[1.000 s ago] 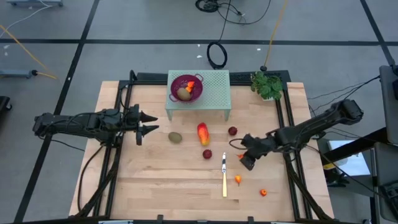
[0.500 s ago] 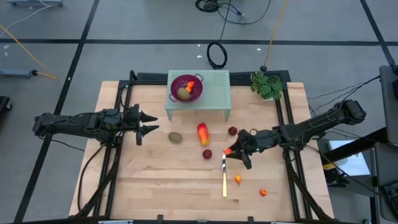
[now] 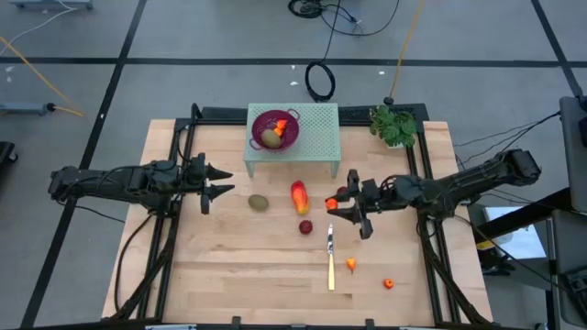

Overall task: Pick & Place Fruit
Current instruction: Put the pear into violet strainer bowl on the shelf

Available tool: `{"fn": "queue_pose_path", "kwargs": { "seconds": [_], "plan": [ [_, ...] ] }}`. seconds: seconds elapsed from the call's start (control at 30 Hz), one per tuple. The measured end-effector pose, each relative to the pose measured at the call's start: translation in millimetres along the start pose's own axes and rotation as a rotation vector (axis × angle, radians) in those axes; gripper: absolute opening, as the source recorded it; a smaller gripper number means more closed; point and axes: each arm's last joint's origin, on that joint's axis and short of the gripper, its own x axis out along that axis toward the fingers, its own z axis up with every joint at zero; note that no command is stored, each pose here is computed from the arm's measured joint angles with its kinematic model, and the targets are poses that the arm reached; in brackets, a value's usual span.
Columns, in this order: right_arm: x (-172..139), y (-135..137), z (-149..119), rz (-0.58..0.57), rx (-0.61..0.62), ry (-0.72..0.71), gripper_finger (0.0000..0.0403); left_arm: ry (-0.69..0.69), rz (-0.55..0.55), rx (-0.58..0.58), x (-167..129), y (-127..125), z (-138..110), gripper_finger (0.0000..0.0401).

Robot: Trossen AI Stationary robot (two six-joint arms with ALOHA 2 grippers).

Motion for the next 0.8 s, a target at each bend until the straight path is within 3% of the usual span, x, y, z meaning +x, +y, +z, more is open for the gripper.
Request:
{"fn": "queue_pose_path", "kwargs": {
  "seconds": [0.17,0.37,0.57,0.8],
  "plan": [
    [-0.2,-3.3,8.9,-0.009,-0.090,-0.087,0.0125,0.000,0.000,0.000,0.0,0.0,0.0,0.0182],
    [0.0,-7.7,9.7,-0.028,-0.101,-0.090,0.0125,0.000,0.000,0.000,0.0,0.0,0.0,0.0182],
    [-0.7,-20.9,12.3,-0.191,-0.018,-0.121,0.0125,0.000,0.000,0.007,0.0,0.0,0.0,0.0182],
    [-2.8,-43.3,16.6,-0.285,-0.026,-0.139,0.0125,0.000,0.000,0.046,0.0,0.0,0.0,0.0182]
  ]
}}
